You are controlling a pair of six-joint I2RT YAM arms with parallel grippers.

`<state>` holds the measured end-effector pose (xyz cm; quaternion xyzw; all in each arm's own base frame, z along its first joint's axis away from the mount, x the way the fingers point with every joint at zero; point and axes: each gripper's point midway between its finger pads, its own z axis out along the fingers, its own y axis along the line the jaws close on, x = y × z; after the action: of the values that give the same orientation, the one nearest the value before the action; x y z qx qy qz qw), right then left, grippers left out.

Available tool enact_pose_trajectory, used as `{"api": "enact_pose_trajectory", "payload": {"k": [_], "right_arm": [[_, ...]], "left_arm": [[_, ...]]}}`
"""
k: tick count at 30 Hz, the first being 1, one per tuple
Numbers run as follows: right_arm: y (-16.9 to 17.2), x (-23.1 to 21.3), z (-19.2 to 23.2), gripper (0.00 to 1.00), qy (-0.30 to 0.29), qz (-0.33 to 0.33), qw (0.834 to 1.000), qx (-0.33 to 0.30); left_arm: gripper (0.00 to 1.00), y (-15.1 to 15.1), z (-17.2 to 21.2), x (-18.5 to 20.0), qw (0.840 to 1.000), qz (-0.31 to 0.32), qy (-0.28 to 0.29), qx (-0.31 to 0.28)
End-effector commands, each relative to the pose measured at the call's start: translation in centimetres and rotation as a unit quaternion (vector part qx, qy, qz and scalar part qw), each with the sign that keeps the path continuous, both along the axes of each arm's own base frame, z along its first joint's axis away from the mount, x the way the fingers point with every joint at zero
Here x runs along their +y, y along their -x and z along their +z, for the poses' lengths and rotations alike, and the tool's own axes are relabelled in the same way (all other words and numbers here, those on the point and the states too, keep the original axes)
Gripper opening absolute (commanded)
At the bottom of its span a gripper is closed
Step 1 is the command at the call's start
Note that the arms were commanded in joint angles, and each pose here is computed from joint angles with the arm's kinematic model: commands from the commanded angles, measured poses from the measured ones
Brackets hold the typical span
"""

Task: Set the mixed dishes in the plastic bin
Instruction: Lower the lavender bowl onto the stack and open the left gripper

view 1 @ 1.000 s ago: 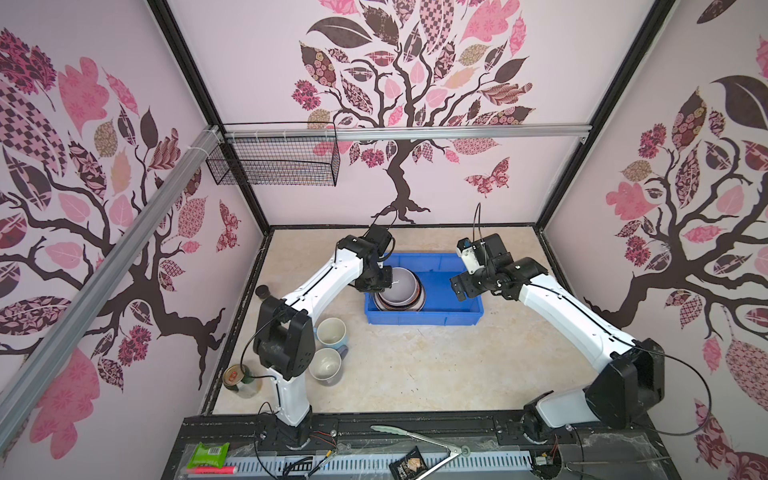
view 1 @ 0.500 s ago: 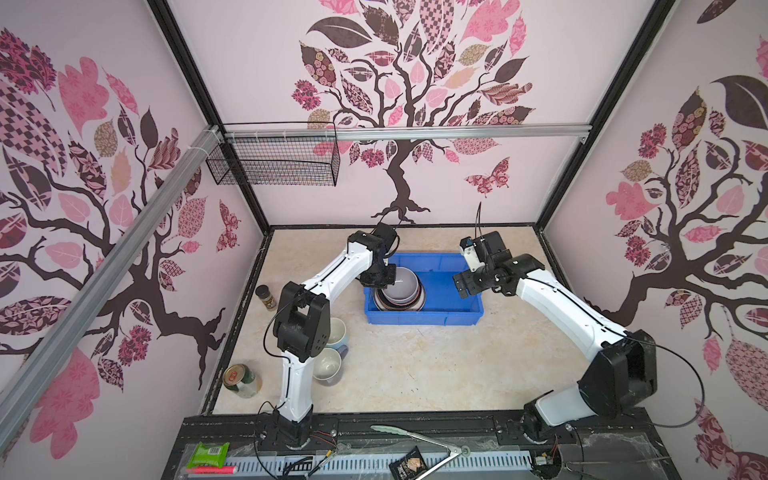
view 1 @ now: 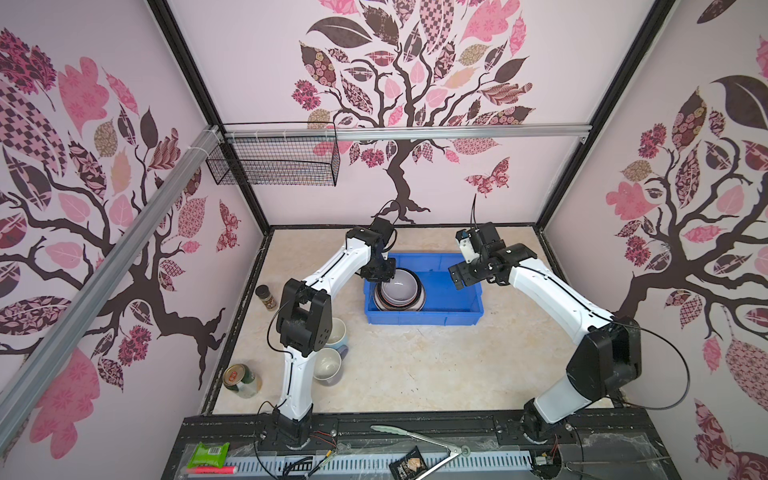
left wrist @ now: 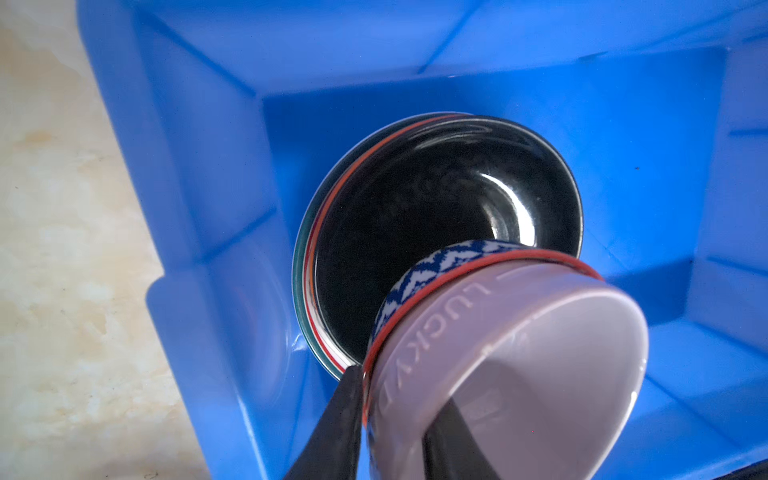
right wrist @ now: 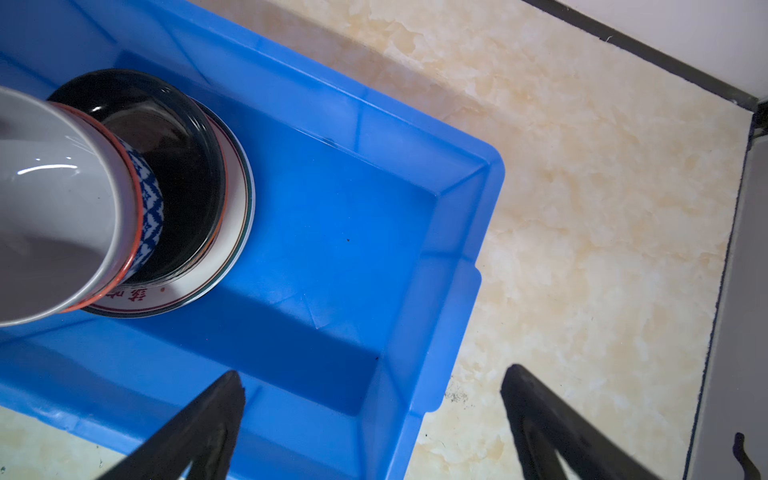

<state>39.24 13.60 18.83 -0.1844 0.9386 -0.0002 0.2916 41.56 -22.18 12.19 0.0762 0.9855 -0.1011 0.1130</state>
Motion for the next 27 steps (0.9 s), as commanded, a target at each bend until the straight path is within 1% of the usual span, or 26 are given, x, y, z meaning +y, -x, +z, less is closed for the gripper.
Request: {"api": "enact_pose_trajectory", "payload": {"k": [1, 9, 14, 17, 18, 19, 27], "right_arm": [[-0.6, -0.1, 0.4, 1.0, 0.005, 0.001, 1.0, 0.004], [-1.4, -0.3, 0.1, 0.99, 0.015, -0.002, 1.0, 0.005], [-1.6, -0.2, 0.1, 1.0, 0.015, -0.001, 1.0, 0.006], [-1.7, -0.1, 0.0, 1.0, 0.014, 0.0, 1.0, 0.008], [-1.7, -0.1, -0.1, 0.99, 0.014, 0.0, 1.0, 0.009], [-1.7, -0.1, -0.1, 1.0, 0.015, 0.0, 1.0, 0.009], [-1.6, 0.0, -0.4, 0.99, 0.014, 0.0, 1.0, 0.016]], "left_arm": [[0.33, -1.9, 1.2, -0.5, 1.0, -0.002, 0.016, -0.025], [0.33, -2.5, 2.2, 0.7, 0.999, 0.007, 0.021, -0.034], [0.33, -2.0, 2.5, 0.8, 0.999, 0.003, 0.021, -0.031], [0.33, -1.8, 2.8, 0.6, 0.999, 0.002, 0.032, -0.034], [0.33, -1.3, 2.0, 0.8, 0.999, 0.003, 0.029, -0.022], [0.33, -1.2, 2.1, 0.8, 0.999, 0.004, 0.03, -0.023], [0.36, -0.9, 4.1, 0.8, 0.998, 0.005, 0.046, -0.045]]}}
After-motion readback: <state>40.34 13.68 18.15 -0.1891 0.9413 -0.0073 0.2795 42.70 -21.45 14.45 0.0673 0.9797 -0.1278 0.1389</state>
